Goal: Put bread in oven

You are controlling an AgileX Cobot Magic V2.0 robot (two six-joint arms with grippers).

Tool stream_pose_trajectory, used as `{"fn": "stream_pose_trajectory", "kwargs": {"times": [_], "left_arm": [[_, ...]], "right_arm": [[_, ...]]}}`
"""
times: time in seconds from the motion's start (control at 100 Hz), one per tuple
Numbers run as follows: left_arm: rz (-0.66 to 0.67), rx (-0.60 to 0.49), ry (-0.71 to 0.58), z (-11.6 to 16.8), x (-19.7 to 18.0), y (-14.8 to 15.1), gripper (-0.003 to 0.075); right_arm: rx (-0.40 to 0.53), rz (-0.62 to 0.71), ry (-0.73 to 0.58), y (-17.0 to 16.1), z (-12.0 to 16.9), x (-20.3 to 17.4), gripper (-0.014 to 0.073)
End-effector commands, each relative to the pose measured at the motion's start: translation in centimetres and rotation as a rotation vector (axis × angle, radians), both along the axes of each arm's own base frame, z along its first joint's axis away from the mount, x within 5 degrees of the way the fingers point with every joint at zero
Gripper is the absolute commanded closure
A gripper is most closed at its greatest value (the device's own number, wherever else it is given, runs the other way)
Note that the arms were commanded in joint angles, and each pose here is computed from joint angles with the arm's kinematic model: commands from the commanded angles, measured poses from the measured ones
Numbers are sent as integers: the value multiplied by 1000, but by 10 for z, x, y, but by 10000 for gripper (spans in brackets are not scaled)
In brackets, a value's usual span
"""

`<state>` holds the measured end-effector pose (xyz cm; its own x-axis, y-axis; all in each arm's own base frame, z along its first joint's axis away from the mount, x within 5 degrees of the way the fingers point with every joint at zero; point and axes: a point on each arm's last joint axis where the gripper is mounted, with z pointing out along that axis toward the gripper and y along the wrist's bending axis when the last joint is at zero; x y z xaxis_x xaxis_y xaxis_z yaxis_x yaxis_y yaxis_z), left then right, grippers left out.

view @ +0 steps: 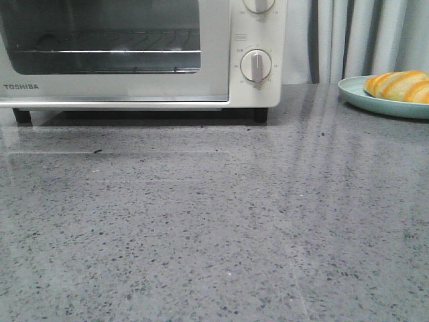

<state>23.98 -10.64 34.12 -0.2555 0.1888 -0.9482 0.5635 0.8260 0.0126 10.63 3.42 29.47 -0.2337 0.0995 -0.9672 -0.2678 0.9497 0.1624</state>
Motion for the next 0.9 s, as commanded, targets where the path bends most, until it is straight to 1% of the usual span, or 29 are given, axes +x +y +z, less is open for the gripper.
{"fn": "stream_pose_trajectory", "kwargs": {"times": [0.0, 0.23, 0.46, 0.68, 0.89], "left_arm": [[-29, -4, 19, -6, -19, 3, 742], [-47, 10, 73, -37, -58, 15, 742], [-26, 34, 132, -65, -69, 21, 742], [-47, 36, 154, -69, -72, 20, 742], [-92, 31, 182, -70, -75, 17, 742]], "right_arm": [[14, 12, -121, 2, 20, 2, 664], [21, 14, -143, 2, 22, 2, 664], [22, 14, -145, 2, 23, 2, 664], [20, 12, -140, 2, 25, 2, 664], [32, 9, -175, 1, 44, 0, 664]]}}
